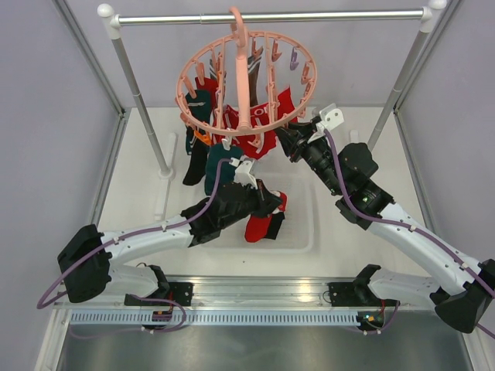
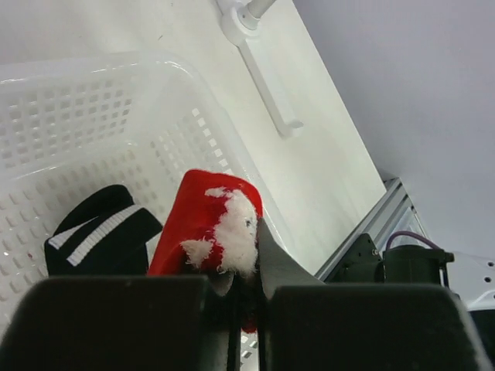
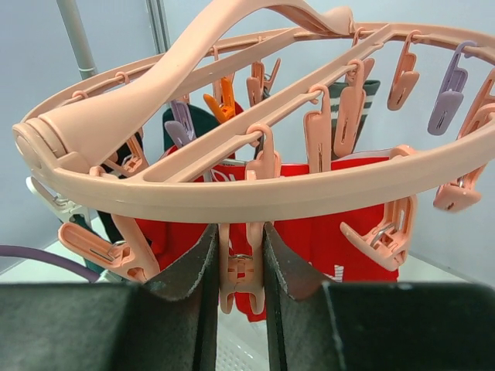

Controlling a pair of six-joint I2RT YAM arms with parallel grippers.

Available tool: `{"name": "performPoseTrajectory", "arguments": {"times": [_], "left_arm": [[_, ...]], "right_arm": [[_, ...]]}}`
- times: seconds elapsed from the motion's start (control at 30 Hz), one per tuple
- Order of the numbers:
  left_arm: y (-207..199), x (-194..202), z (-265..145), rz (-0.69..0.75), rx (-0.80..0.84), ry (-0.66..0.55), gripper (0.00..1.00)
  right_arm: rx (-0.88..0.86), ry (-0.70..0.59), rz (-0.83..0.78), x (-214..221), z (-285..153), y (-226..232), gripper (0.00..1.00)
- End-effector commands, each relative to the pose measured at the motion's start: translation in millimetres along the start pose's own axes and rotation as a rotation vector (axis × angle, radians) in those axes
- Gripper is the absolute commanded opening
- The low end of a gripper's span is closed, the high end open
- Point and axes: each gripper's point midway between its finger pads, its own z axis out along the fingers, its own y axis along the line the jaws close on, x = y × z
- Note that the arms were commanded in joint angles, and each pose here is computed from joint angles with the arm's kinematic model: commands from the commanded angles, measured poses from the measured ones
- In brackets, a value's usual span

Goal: Remove the socks clipped to the hanger

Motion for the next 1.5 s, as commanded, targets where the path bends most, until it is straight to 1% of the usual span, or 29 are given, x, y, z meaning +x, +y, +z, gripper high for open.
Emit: {"name": "performPoseTrajectory", "arguments": {"times": [0.0, 0.13, 0.23, 0.27, 0.3, 0.33, 0.37, 0.4, 0.43, 0.5, 0.53, 0.57, 0.63, 0.7, 0.73, 0.77, 0.87, 1.0, 1.03, 1.1, 1.13, 1.2, 1.27, 1.43, 1.47], "left_arm": [[11.7, -3.2, -0.2, 0.041, -0.048, -0.030, 0.02], [30.2, 0.1, 1.3, 0.043, -0.106, -0.028, 0.02], [47.3, 3.7, 1.2, 0.018, -0.153, -0.020, 0.02], [51.6, 5.4, 0.7, 0.014, -0.162, -0.016, 0.06], [53.7, 7.7, 0.9, 0.017, -0.167, -0.010, 0.14], [55.2, 9.0, 1.2, 0.018, -0.170, -0.006, 0.25], [54.0, 13.3, 1.0, 0.023, -0.159, 0.011, 0.36], [53.3, 15.8, 1.3, 0.036, -0.151, 0.023, 0.53], [52.8, 16.5, 0.6, 0.039, -0.144, 0.027, 0.60], [50.6, 21.6, -0.7, 0.059, -0.120, 0.048, 0.70], [49.7, 24.8, -2.3, 0.065, -0.109, 0.061, 0.72], [48.0, 23.7, -4.6, 0.071, -0.098, 0.060, 0.75], [46.4, 30.5, -9.0, 0.091, -0.072, 0.085, 0.77], [40.9, 32.1, -13.8, 0.117, -0.035, 0.098, 0.80], [38.0, 37.3, -15.9, 0.127, -0.007, 0.123, 0.81], [33.7, 42.0, -18.2, 0.146, 0.026, 0.150, 0.86], [25.8, 55.5, -27.4, 0.167, 0.089, 0.219, 0.86], [23.9, 64.1, -39.9, 0.176, 0.108, 0.279, 0.86], [24.9, 67.1, -45.0, 0.176, 0.104, 0.302, 0.85], [25.2, 71.1, -50.1, 0.194, 0.110, 0.334, 0.85], [26.5, 77.5, -56.3, 0.195, 0.106, 0.382, 0.85], [27.2, 80.1, -60.9, 0.206, 0.106, 0.411, 0.84], [30.6, 82.3, -67.6, 0.208, 0.085, 0.433, 0.84], [33.6, 82.3, -83.7, 0.198, 0.066, 0.441, 0.82], [34.4, 81.5, -85.9, 0.189, 0.056, 0.441, 0.79]], "right_arm": [[0.023, -0.052, 0.002, -20.3, 0.3, -3.4, 0.09], [0.038, -0.033, 0.001, -16.4, 0.8, -6.0, 0.11], [0.064, -0.022, 0.001, -14.3, -0.6, -10.7, 0.12], [0.080, -0.016, 0.001, -11.6, -1.0, -13.4, 0.15], [0.084, -0.011, 0.000, -10.4, -1.6, -14.6, 0.15], [0.089, -0.014, 0.000, -11.6, -2.7, -15.8, 0.16], [0.088, -0.011, -0.001, -10.1, -2.8, -15.6, 0.21], [0.088, -0.008, -0.001, -9.0, -2.9, -15.6, 0.22], [0.088, -0.008, -0.001, -8.9, -2.9, -15.3, 0.24], [0.087, -0.008, 0.023, -8.1, -3.2, -14.6, 0.28], [0.087, -0.008, 0.023, -8.1, -3.2, -14.6, 0.30], [0.084, -0.005, 0.023, -7.0, -3.3, -13.8, 0.35], [0.084, -0.008, 0.025, -7.9, -4.0, -13.8, 0.39], [0.083, -0.008, 0.023, -7.6, -5.1, -13.7, 0.47], [0.083, -0.008, 0.023, -7.5, -5.5, -14.1, 0.51], [0.083, -0.003, 0.024, -5.5, -6.0, -14.1, 0.58], [0.060, -0.002, 0.033, -4.0, -9.7, -9.8, 0.68], [0.040, -0.003, 0.063, -2.1, -21.4, -6.4, 0.76], [0.019, 0.012, 0.065, 6.0, -24.5, -3.2, 0.78], [-0.019, 0.017, 0.084, 7.9, -32.0, 3.8, 0.79], [-0.056, 0.045, 0.088, 20.7, -35.2, 10.4, 0.79], [-0.101, 0.051, 0.109, 26.6, -42.9, 18.5, 0.80], [-0.182, 0.075, 0.121, 45.5, -50.4, 32.6, 0.80], [-0.268, 0.156, 0.167, 94.1, -58.0, 51.3, 0.80], [-0.281, 0.147, 0.171, 94.9, -57.2, 55.1, 0.80]]}}
